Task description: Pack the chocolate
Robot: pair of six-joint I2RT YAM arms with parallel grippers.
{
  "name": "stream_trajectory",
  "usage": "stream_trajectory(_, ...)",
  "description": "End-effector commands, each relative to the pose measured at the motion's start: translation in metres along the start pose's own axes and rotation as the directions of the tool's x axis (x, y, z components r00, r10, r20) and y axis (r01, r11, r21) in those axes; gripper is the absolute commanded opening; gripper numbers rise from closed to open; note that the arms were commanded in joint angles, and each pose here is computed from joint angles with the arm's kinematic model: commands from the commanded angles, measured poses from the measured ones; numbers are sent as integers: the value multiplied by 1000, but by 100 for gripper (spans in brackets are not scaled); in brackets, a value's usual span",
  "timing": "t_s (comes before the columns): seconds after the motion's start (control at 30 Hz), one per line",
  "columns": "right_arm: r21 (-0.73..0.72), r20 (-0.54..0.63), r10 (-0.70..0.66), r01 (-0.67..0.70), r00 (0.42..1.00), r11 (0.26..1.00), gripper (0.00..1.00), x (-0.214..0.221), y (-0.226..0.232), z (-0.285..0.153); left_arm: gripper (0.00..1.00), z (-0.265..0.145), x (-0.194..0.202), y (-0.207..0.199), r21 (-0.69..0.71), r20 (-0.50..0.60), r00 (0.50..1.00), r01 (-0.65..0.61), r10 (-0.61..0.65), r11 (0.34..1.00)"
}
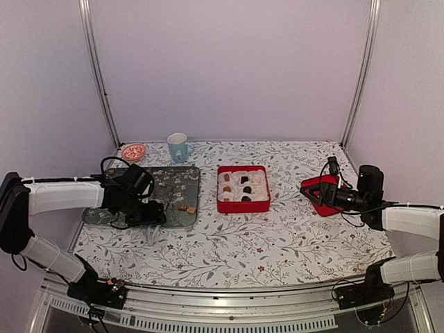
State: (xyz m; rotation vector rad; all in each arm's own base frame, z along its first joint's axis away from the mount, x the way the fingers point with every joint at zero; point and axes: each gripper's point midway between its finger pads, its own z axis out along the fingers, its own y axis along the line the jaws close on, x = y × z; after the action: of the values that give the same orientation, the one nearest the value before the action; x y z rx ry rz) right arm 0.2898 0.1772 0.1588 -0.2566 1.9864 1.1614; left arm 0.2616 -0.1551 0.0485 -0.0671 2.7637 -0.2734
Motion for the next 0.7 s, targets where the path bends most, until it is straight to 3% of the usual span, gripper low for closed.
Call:
stream_trajectory(0.0,69,11,-11,10,1000,998,99,-11,-6,-1,85,-17,-21,-9,43,80,997,5,-9,999)
stream_trajectory(0.2,213,42,38,-46,998,976,99,-20,-32,-9,99,-43,-47,-17,55,171,985,-2,-7,998)
stream_trajectory(0.3,338,91,83,-109,992,935,99,-27,-56,-20,99,-53,-59,-20,56,215,977,-1,-11,998)
stream_trajectory(0.4,494,161,151,-212,975,843,100,-29,-88,-39,99,-62,-70,-24,62,252,968,6,-21,998)
stream_trajectory(0.57,680,287,236,-371,928,632,82,-22,-128,-75,99,-66,-81,-31,74,281,960,-2,-19,997)
stream_trajectory(0.67,749,339,243,-417,909,515,78,-17,-140,-95,99,-66,-85,-32,66,294,956,-7,-12,998)
